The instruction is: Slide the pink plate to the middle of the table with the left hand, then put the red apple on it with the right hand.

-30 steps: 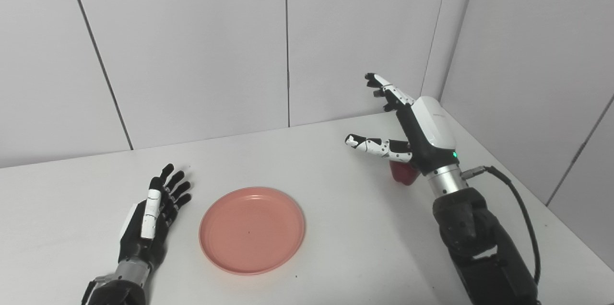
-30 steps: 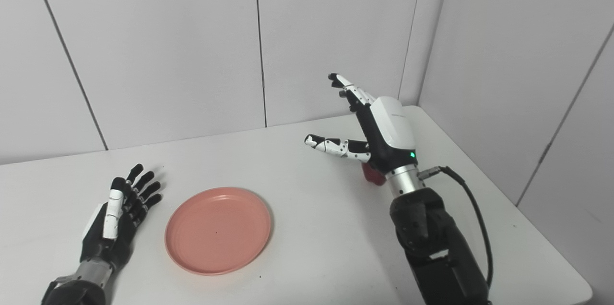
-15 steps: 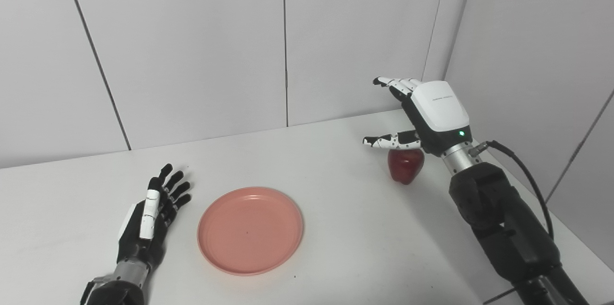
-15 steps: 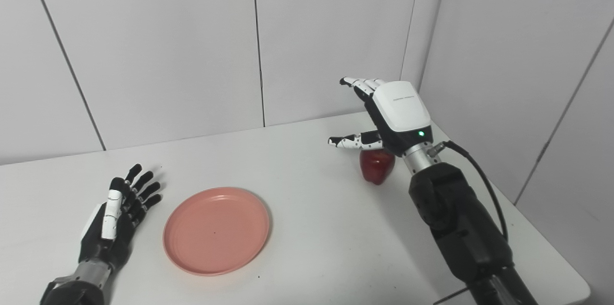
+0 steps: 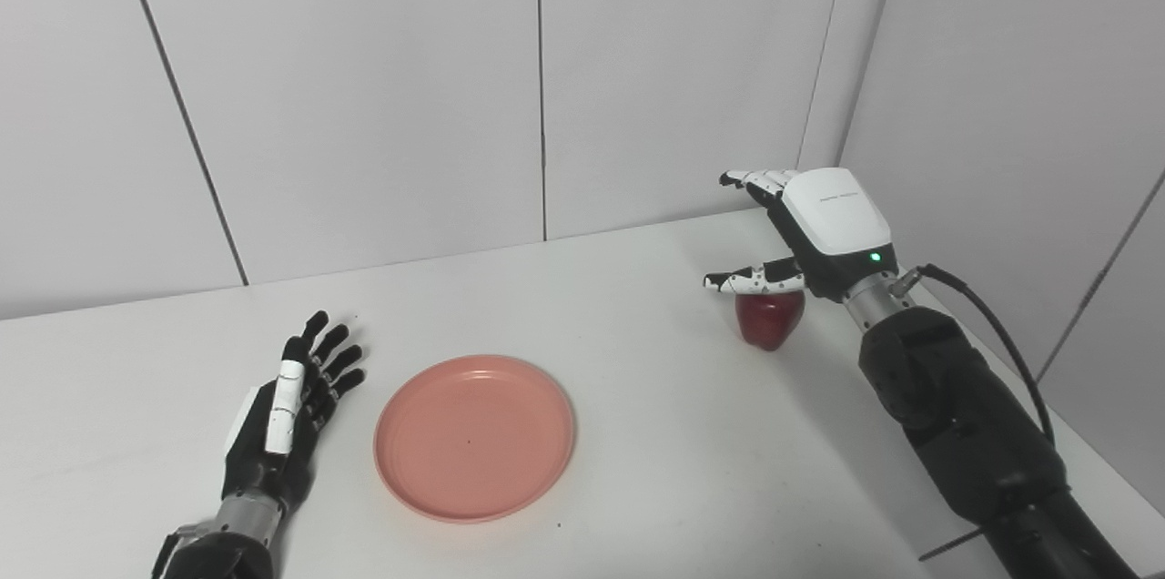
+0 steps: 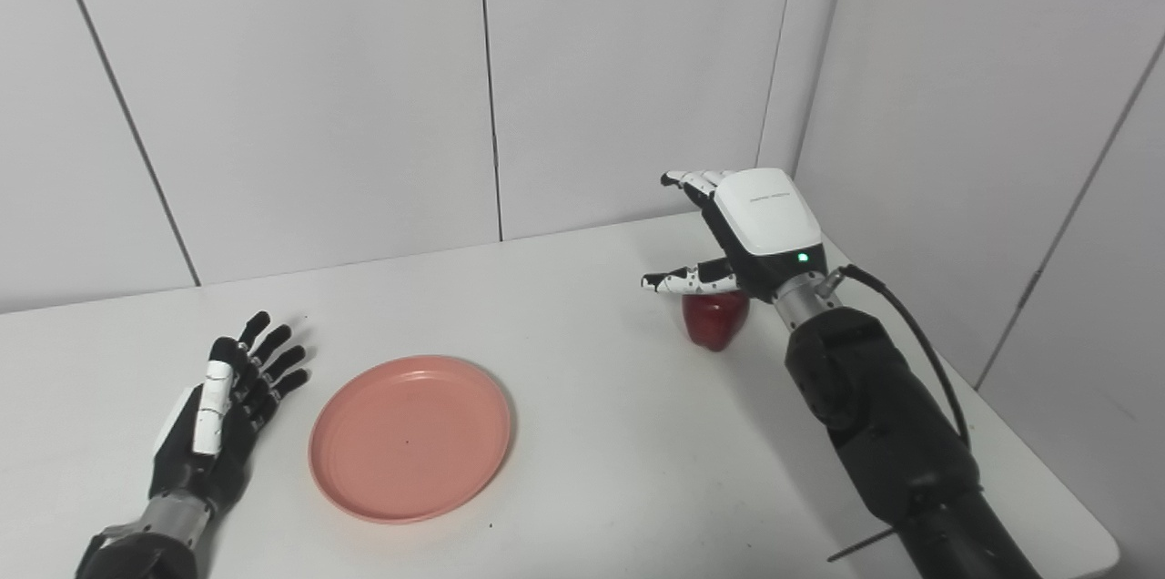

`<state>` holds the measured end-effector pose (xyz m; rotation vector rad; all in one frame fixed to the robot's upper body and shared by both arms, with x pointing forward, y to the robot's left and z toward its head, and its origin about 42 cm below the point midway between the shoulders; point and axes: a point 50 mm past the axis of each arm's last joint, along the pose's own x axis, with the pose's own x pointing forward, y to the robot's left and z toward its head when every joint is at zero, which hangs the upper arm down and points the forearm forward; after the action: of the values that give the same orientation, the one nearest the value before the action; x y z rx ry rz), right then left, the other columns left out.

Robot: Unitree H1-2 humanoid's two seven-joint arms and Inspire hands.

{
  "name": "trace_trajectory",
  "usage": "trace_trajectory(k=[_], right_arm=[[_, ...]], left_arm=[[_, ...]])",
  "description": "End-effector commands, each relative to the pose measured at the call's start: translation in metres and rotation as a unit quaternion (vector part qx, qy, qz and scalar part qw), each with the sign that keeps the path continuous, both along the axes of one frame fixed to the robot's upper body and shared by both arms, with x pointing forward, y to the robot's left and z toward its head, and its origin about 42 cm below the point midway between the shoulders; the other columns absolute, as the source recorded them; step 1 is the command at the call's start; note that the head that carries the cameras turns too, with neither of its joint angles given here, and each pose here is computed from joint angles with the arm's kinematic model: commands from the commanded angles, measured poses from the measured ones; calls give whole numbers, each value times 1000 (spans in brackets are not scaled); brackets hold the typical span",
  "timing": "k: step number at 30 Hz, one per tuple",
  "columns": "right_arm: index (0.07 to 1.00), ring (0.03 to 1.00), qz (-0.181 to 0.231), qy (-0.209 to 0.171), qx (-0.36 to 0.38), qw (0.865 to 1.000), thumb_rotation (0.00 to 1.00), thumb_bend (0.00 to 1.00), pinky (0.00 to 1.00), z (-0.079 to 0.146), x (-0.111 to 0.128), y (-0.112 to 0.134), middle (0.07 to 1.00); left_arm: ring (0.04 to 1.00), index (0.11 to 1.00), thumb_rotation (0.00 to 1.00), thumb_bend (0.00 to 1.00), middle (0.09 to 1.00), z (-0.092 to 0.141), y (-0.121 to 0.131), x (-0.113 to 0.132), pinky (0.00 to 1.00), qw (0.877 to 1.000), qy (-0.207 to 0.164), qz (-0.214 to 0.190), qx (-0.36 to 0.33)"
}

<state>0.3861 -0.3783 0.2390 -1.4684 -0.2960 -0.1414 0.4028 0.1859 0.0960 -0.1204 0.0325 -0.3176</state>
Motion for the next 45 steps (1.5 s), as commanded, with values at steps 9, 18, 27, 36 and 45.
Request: trace_trajectory(k=[9, 18, 27, 36, 45], right_arm=[[780, 734, -22, -4, 44, 999, 618, 911, 539, 4, 13, -12, 780], [791, 734, -35, 19, 45, 998, 635, 882, 542, -7, 12, -19, 804], [782, 723, -37, 24, 37, 998, 636, 898, 539, -6, 14, -26, 795], [776, 714, -37, 35, 20, 998, 646, 904, 534, -10, 16, -30, 776], [769, 706, -43, 47, 8, 998, 648, 910, 525, -16, 17, -30, 768]], left_arm=[[902, 966, 928, 755, 954, -23, -1, -15, 865, 1000, 28, -1, -8], [913, 970, 947, 736, 964, -23, 0, -16, 871, 1000, 27, -3, -7], [913, 970, 940, 739, 964, -22, 0, -17, 881, 1000, 29, -2, -7], [915, 968, 939, 740, 962, -24, -1, -17, 883, 1000, 29, -2, -6], [902, 962, 938, 749, 956, -23, -2, -18, 872, 1000, 28, -1, -4]])
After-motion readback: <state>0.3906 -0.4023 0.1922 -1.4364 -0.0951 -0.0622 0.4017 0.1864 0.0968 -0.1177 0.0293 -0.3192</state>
